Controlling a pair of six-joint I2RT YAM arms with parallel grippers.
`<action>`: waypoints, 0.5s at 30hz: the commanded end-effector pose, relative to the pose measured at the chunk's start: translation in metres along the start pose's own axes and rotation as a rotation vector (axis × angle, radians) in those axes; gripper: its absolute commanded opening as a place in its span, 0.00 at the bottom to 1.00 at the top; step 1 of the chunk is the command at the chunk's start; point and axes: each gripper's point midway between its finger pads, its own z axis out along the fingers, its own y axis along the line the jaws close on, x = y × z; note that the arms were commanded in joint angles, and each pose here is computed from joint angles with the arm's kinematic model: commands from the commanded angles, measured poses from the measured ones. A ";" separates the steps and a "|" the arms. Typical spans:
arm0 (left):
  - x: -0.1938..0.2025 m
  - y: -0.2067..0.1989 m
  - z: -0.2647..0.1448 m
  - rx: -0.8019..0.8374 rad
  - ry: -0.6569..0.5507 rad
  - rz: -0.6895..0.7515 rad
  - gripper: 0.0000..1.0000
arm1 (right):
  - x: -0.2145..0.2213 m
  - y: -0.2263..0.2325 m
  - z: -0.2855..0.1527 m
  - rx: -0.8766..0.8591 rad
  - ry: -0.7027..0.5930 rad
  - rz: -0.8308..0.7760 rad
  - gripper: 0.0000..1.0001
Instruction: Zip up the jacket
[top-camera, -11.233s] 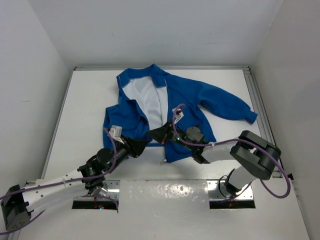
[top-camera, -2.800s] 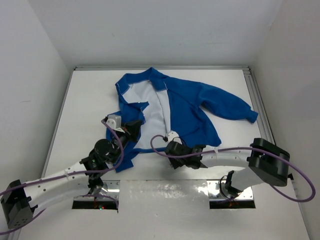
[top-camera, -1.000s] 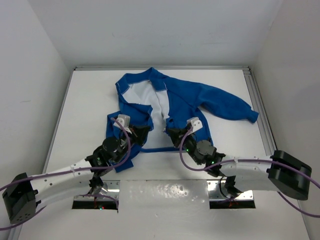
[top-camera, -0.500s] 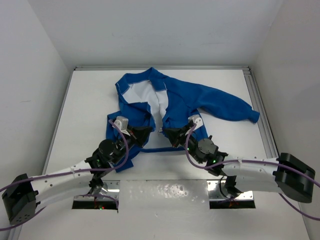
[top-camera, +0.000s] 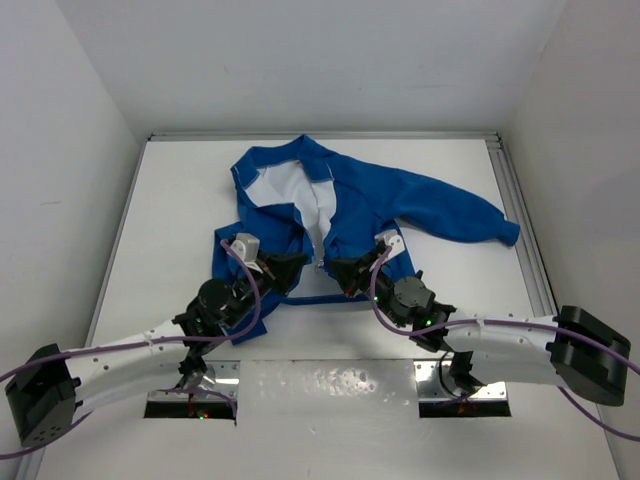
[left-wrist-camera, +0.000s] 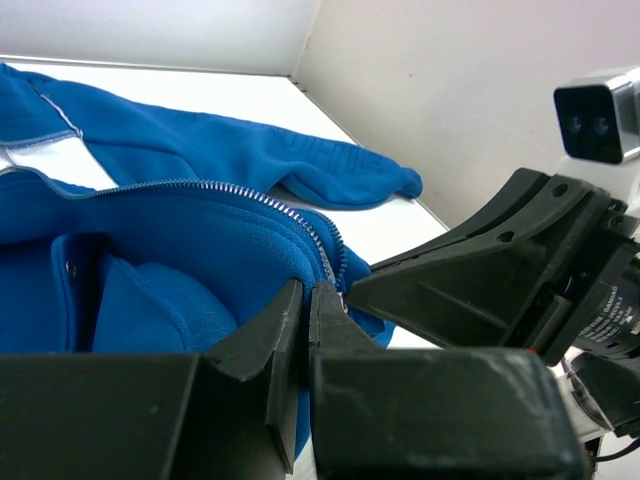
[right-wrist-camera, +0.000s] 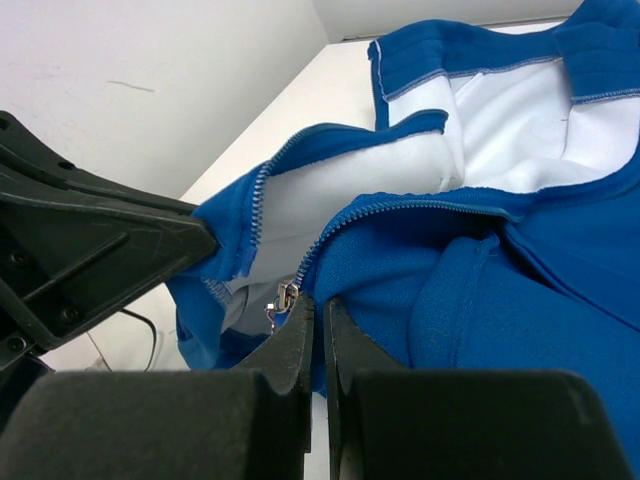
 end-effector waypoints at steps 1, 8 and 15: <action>-0.018 -0.013 0.004 0.056 -0.063 -0.005 0.00 | -0.032 0.026 0.005 -0.076 -0.083 0.054 0.00; -0.012 -0.011 0.006 0.050 -0.050 0.011 0.00 | -0.029 0.028 0.004 -0.085 -0.072 0.060 0.00; -0.012 -0.011 0.007 0.049 -0.049 0.013 0.00 | -0.027 0.028 0.004 -0.088 -0.066 0.062 0.00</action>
